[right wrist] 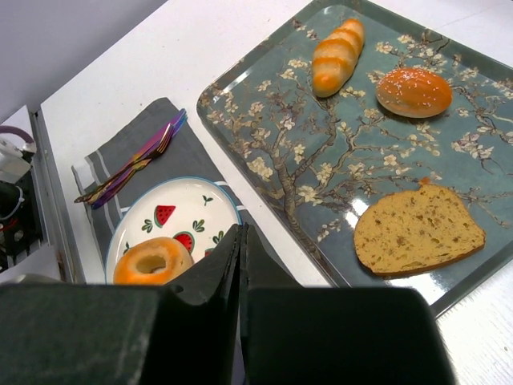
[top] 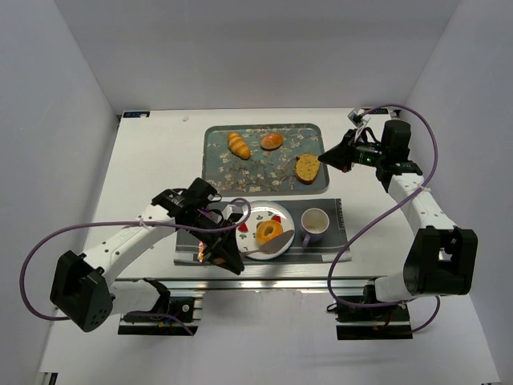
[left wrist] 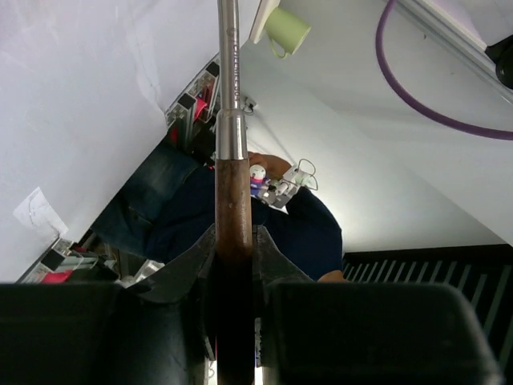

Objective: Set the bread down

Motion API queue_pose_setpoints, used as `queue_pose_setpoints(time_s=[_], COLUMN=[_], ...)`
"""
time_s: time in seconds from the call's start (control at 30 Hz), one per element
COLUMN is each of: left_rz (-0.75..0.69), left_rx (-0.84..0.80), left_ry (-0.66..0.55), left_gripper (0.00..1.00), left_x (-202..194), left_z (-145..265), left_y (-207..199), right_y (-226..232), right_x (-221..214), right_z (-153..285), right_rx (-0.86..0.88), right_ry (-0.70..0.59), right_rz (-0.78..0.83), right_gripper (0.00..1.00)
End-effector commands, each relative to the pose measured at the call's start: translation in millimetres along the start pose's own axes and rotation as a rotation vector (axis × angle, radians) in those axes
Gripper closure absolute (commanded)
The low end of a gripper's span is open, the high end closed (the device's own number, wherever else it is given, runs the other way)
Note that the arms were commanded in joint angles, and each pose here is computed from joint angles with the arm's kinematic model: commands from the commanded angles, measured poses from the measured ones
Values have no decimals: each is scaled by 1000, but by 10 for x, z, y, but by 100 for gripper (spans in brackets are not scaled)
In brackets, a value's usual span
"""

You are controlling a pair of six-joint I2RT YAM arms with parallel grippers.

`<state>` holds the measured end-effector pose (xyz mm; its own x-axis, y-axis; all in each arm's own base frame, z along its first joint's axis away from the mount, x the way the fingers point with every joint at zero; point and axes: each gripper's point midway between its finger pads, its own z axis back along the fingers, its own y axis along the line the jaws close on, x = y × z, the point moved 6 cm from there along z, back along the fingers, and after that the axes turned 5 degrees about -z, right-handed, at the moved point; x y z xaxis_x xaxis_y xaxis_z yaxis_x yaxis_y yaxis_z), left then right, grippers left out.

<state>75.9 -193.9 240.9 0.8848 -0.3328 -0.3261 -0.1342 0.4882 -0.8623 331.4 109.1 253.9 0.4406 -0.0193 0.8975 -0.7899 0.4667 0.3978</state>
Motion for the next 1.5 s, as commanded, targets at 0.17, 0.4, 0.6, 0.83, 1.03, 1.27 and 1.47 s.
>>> queue_pose_setpoints(time_s=[0.17, 0.4, 0.6, 0.83, 1.03, 1.27, 1.47], left_rz=[-131, -160, -66, 26, 123, 163, 88], left_rx=[-112, -66, -33, 12, 36, 164, 287], left_ry=[-266, -473, -490, -635, -677, -748, -740], left_gripper=[100, 100, 100, 100, 100, 100, 100], left_x=[710, 1811, 2638, 3155, 3181, 3079, 3157], left_z=[295, 455, 424, 913, 1130, 1392, 1463], left_y=[-328, -112, 286, 593, 805, 1136, 1247], right_y=[74, 57, 56, 54, 45, 22, 3], right_x=[109, 62, 65, 67, 89, 93, 99], right_z=[51, 41, 49, 71, 69, 51, 35], right_rx=[12, 11, 7, 1, 3, 11, 12], right_ry=[-25, -26, -19, -32, -34, -41, -36], right_rz=[61, 51, 64, 61, 61, 49, 46], right_gripper=[98, 98, 98, 98, 98, 98, 98])
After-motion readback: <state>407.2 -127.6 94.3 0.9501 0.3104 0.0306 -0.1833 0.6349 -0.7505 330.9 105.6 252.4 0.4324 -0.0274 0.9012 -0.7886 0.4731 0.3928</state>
